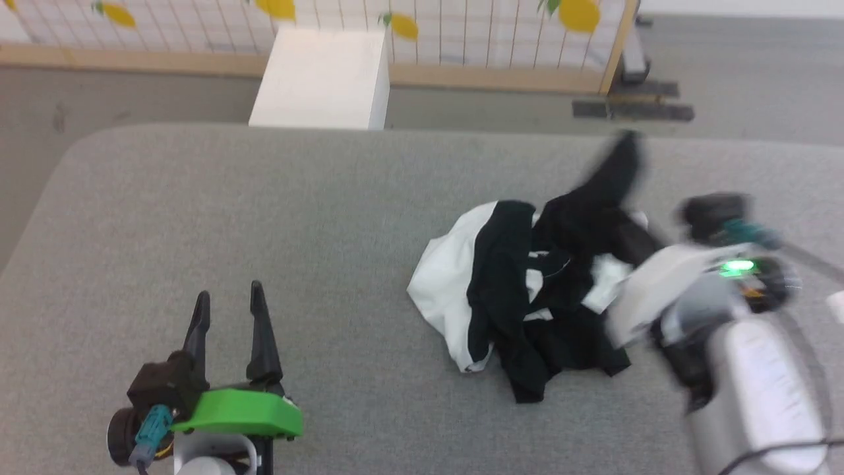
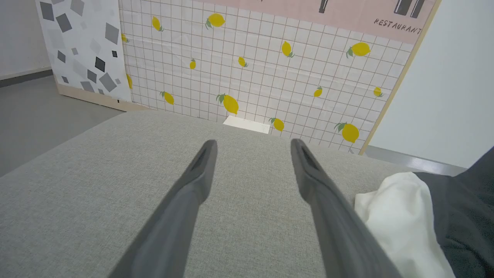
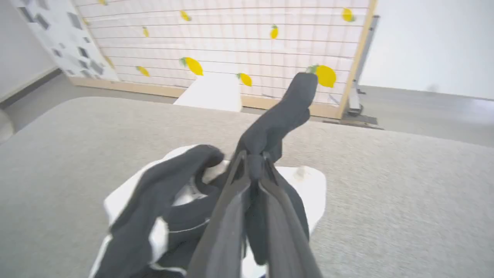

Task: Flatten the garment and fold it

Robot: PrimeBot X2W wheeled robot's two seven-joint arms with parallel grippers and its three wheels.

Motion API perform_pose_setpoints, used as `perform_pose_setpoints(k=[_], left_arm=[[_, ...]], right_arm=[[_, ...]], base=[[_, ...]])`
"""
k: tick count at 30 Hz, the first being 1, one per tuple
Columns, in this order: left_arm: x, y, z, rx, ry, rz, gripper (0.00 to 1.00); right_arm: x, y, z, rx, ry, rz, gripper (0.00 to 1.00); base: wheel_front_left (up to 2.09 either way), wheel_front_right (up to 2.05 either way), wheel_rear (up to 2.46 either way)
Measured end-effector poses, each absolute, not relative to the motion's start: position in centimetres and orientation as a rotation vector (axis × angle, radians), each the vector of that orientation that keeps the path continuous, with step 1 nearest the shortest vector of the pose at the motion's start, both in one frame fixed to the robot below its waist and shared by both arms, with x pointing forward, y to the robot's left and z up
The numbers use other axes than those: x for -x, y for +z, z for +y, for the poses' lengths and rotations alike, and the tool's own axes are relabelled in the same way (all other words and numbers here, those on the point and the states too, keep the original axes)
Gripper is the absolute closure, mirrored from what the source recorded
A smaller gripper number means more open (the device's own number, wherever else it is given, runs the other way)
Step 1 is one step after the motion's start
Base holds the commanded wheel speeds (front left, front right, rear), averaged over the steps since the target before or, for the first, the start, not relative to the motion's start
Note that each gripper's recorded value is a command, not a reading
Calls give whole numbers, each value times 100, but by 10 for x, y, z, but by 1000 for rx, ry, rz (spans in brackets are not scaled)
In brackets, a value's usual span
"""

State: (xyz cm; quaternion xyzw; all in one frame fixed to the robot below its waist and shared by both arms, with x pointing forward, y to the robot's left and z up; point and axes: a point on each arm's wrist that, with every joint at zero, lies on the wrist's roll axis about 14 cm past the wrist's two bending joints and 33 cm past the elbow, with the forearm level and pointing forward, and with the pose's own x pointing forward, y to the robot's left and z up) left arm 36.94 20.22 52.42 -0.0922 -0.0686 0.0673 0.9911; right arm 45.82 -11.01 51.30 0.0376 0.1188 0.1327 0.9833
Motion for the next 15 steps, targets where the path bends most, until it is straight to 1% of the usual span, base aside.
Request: perform_pose_setpoints(k=[3, 6, 9, 11, 13, 15], left_arm=[[-365, 531, 200, 189, 122, -159, 0], [-364, 539, 196, 192, 109, -180, 0], [-364, 542, 192, 194, 95, -191, 0], [-365, 544, 191, 195, 90, -195, 0], [-365, 543, 191, 195, 89, -193, 0], [-364, 542, 190, 195, 89, -189, 0]], right_arm=[[-423, 536, -56, -57, 443, 193, 100], [-382, 532, -16, -39, 580, 237, 100], [-343, 501, 8, -24, 680, 380, 100], [-313, 470, 17, -4, 741, 513, 100], [-290, 443, 20, 13, 781, 630, 100], [-275, 424, 16, 9, 784, 716, 100]], base=[[0, 0, 0], [0, 0, 0], [0, 0, 0], [0, 0, 0], [0, 0, 0], [0, 0, 0]])
